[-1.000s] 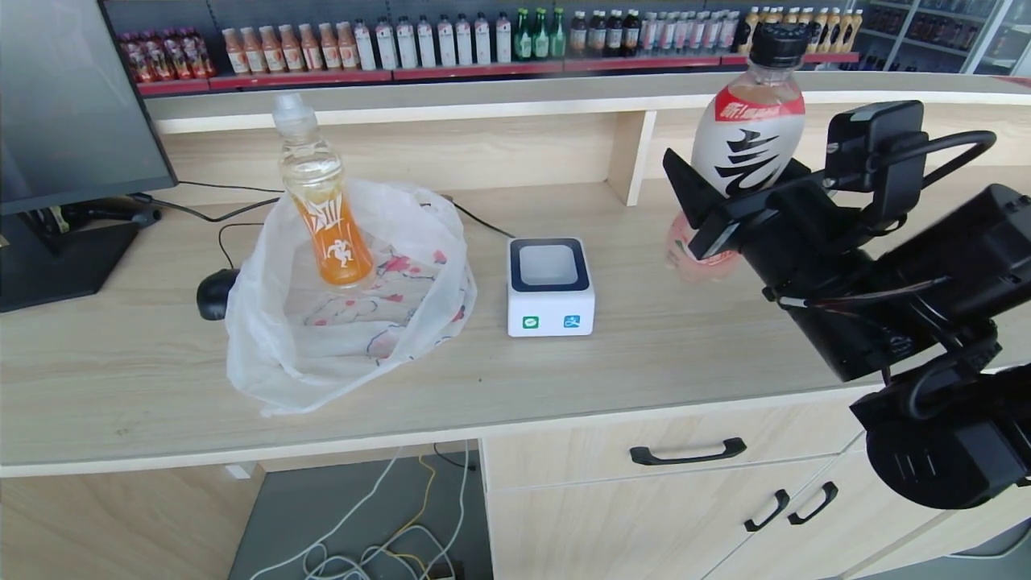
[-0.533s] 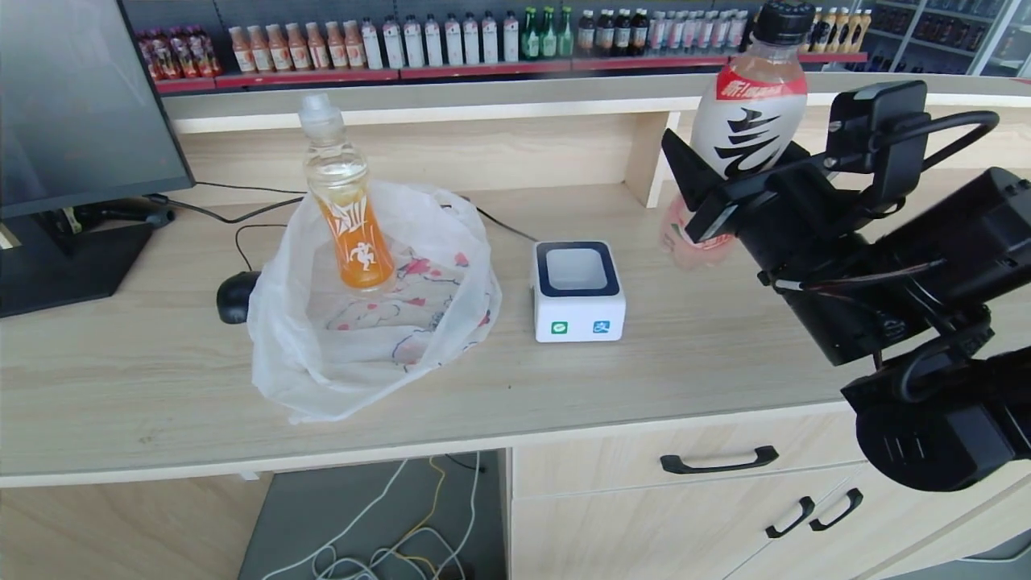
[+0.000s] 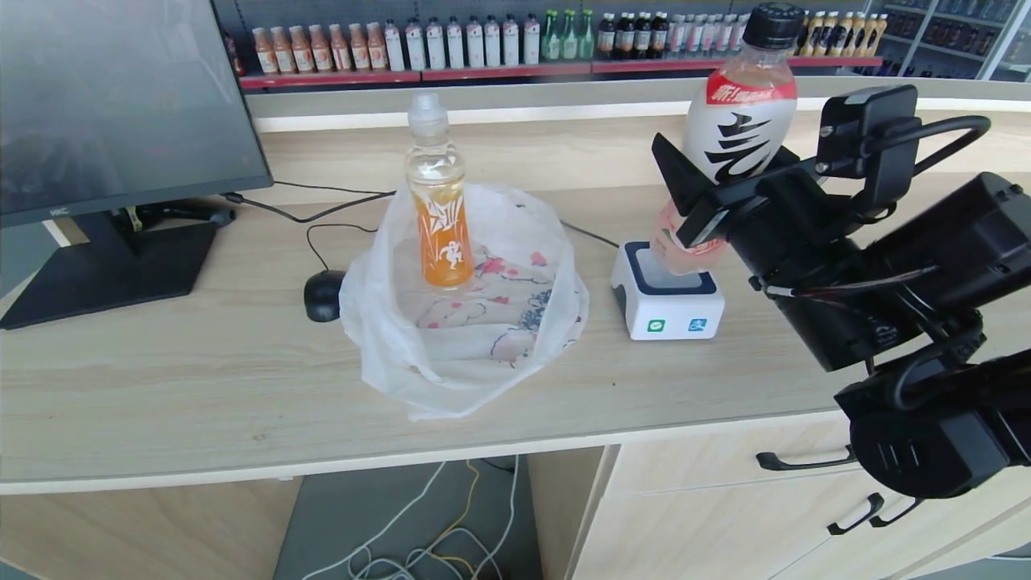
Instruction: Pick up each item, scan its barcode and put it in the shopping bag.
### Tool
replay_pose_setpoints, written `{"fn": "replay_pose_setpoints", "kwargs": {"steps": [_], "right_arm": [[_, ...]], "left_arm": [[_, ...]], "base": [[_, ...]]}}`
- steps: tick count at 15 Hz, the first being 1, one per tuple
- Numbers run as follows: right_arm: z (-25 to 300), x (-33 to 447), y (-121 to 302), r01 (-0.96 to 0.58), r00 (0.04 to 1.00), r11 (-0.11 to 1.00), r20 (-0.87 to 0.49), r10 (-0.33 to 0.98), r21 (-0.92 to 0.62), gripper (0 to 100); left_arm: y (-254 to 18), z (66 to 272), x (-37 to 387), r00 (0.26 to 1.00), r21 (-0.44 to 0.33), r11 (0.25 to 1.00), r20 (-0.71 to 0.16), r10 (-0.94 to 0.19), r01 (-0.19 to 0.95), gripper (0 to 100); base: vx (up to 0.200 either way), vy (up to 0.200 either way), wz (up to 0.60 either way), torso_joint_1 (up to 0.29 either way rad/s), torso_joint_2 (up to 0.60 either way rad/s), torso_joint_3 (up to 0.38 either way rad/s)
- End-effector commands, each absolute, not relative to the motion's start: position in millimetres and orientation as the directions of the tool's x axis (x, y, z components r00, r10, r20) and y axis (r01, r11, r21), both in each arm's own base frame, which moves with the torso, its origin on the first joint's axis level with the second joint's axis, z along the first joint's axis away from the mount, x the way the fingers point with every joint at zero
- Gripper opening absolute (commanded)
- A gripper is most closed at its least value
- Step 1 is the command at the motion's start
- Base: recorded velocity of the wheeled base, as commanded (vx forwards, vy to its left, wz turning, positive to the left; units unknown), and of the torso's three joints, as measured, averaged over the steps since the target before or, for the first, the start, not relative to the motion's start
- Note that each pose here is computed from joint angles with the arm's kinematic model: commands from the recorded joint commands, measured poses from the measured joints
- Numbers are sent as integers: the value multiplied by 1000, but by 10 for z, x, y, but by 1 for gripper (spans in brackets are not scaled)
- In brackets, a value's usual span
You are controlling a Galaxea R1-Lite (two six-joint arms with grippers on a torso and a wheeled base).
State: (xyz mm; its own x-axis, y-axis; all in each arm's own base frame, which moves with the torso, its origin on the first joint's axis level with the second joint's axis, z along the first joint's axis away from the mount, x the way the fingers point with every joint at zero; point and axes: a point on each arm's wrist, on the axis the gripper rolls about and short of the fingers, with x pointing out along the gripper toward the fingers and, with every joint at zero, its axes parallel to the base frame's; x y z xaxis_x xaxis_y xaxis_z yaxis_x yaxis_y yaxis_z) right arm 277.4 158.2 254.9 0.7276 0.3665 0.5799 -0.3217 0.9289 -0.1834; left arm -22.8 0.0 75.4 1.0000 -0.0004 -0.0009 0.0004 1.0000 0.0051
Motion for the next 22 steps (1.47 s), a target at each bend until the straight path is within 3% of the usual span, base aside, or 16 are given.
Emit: {"fn": "replay_pose_setpoints", "kwargs": {"steps": [1,4,6,16,22], "right_arm": [[2537,2779,1596,-325,728,928,578,370,-184,0],[2559,2659,1806,-392,697,902,580,421,-183,0],[2411,2536,2014,-457,696,867,528,487,-197,0],[2127,2935,2450,-395,810,901,395,434,-179,0],[2113,3108,2896,-433,789,883,397,469,-182,0]], "left_arm": [[0,755,-228,1000,5,1000,0,0,0,100],[0,753,-228,1000,6,1000,-2,0,0,100],[0,753,-228,1000,5,1000,-2,0,0,100],[0,755,-228,1000,5,1000,0,0,0,100],[0,755,-228,1000,5,1000,0,0,0,100]], "base": [[0,0,0,0,0,0],[0,0,0,0,0,0],[0,0,0,0,0,0],[0,0,0,0,0,0],[0,0,0,0,0,0]]}}
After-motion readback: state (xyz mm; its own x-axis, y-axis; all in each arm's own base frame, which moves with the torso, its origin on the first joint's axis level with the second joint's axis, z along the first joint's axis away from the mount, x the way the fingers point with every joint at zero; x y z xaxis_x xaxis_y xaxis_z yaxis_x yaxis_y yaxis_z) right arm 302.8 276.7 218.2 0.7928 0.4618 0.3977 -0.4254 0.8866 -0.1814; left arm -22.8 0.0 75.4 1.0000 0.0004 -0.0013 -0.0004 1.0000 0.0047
